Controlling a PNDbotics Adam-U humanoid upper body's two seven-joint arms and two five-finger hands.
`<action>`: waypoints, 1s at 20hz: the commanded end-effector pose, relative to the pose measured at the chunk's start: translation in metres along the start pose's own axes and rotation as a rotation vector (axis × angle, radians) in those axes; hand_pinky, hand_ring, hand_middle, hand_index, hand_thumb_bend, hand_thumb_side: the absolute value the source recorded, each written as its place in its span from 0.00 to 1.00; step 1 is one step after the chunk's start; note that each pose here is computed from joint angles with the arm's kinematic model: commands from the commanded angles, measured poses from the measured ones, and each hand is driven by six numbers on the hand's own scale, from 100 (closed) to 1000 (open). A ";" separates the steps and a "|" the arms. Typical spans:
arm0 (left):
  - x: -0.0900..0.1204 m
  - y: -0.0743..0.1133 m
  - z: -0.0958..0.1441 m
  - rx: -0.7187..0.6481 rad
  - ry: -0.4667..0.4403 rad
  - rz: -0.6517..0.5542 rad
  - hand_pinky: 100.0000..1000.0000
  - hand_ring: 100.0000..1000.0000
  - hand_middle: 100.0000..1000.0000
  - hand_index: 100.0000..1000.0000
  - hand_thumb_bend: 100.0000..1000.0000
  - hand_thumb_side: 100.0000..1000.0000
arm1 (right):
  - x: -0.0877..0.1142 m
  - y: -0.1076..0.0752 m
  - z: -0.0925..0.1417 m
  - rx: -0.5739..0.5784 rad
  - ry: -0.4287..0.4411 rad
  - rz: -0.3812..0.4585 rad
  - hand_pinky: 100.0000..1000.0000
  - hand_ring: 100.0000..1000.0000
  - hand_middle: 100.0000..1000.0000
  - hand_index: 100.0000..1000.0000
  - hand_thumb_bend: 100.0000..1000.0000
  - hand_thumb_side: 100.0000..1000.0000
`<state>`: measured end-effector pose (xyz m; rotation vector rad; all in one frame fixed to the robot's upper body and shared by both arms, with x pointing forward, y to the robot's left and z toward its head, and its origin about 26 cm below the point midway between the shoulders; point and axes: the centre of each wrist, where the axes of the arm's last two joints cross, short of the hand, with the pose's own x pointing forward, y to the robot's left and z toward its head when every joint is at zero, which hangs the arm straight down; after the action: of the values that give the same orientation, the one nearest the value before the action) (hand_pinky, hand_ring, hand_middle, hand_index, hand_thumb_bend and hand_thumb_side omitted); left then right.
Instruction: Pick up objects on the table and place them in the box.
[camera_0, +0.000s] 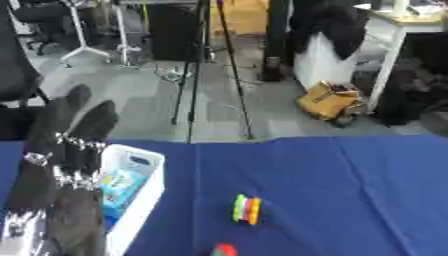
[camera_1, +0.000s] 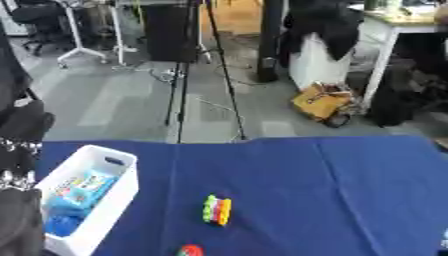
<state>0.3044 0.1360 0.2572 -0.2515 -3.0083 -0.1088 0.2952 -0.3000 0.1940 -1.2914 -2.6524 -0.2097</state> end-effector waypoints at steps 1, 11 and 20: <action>0.004 -0.003 -0.008 0.003 -0.034 0.004 0.94 0.89 0.91 0.95 0.00 1.00 | 0.002 -0.002 -0.011 0.002 -0.070 -0.007 0.69 0.70 0.63 0.77 0.00 0.71; 0.004 -0.001 -0.007 -0.005 -0.029 -0.013 0.94 0.89 0.91 0.95 0.00 1.00 | -0.002 -0.008 -0.018 0.171 -0.037 0.102 0.76 0.76 0.73 0.92 0.00 0.96; 0.003 0.003 0.004 -0.023 0.003 -0.015 0.95 0.89 0.91 0.94 0.00 1.00 | -0.007 -0.021 -0.026 0.479 -0.063 0.292 0.80 0.79 0.78 0.94 0.05 0.94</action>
<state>0.3043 0.1384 0.2494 -0.2221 -2.9866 -0.1274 0.2880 -0.3215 0.2054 -1.4517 -2.3095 0.4167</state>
